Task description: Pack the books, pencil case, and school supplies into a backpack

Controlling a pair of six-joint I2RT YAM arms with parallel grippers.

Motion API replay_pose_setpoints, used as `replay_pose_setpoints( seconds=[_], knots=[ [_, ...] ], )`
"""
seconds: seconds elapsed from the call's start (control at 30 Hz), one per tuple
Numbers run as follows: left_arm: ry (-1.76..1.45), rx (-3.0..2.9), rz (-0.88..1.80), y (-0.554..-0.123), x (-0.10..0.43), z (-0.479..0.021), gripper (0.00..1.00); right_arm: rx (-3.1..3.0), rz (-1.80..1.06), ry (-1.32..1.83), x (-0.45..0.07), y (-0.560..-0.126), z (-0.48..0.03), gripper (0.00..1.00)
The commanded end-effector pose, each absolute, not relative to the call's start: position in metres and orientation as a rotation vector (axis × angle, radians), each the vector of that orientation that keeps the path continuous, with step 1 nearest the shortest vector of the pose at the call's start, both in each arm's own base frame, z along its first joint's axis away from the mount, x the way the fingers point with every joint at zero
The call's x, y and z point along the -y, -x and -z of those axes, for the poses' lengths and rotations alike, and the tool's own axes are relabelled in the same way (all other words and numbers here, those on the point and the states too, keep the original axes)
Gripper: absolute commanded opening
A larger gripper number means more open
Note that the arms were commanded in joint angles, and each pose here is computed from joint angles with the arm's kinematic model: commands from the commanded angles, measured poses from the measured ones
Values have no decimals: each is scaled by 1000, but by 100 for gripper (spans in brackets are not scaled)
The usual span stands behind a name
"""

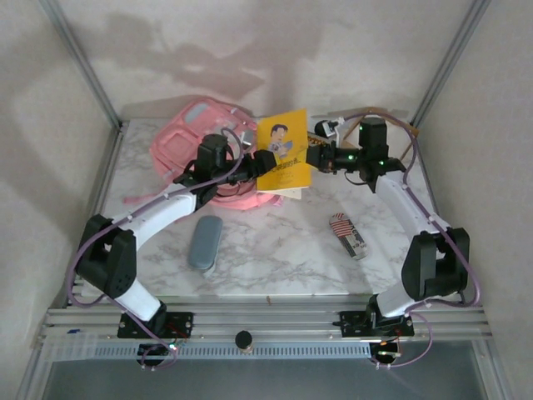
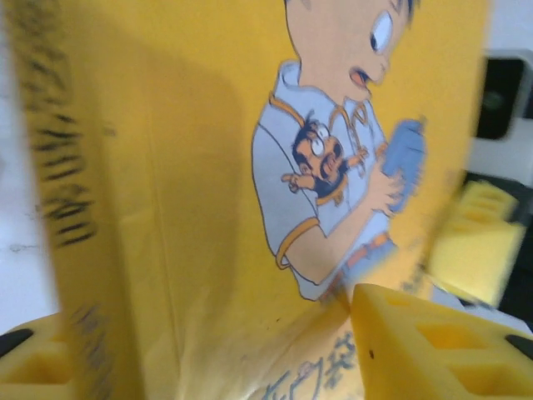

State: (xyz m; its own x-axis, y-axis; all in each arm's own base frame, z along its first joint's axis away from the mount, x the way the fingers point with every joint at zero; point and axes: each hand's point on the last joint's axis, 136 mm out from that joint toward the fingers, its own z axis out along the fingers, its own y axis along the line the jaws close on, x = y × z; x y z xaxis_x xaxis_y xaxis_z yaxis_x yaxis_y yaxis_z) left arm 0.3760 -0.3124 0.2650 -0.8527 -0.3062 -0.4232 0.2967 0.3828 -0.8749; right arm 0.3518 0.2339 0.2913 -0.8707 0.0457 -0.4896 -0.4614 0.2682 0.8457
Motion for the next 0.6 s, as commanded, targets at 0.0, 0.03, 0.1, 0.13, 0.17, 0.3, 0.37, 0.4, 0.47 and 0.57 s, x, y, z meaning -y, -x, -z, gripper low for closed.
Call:
replay_pose_setpoints(
  seconds=[0.0,0.03,0.1,0.13,0.17,0.3,0.37,0.4,0.47,0.57],
  knots=[
    [-169,-1955,1636,-345,324,-322,47,-2155,-1563,443,-237,-363,-289,6],
    [-173,-1951,1626,-343,323,-323,45,-2172,-1545,447,-238,-367,-287,5],
    [-159,-1952,1605,-342,319,-323,39,-2183,-1531,440,-238,-374,-286,5],
    [-154,-1953,1600,-342,319,-322,35,-2190,-1508,438,-237,-377,-286,5],
    [-149,-1958,1600,-342,318,-320,34,-2196,-1494,439,-237,-379,-285,5],
    [-126,-1955,1580,-345,316,-319,22,-2219,-1442,422,-234,-385,-284,6],
    [-115,-1957,1577,-347,316,-318,22,-2219,-1407,410,-232,-387,-288,10],
    [-113,-1960,1577,-348,316,-317,20,-2216,-1394,406,-231,-387,-289,10],
    [-95,-1951,1588,-349,317,-318,11,-2214,-1380,395,-230,-386,-292,22],
    [-26,-1886,1614,-354,314,-328,0,-2201,-1369,358,-226,-383,-297,37]
  ],
)
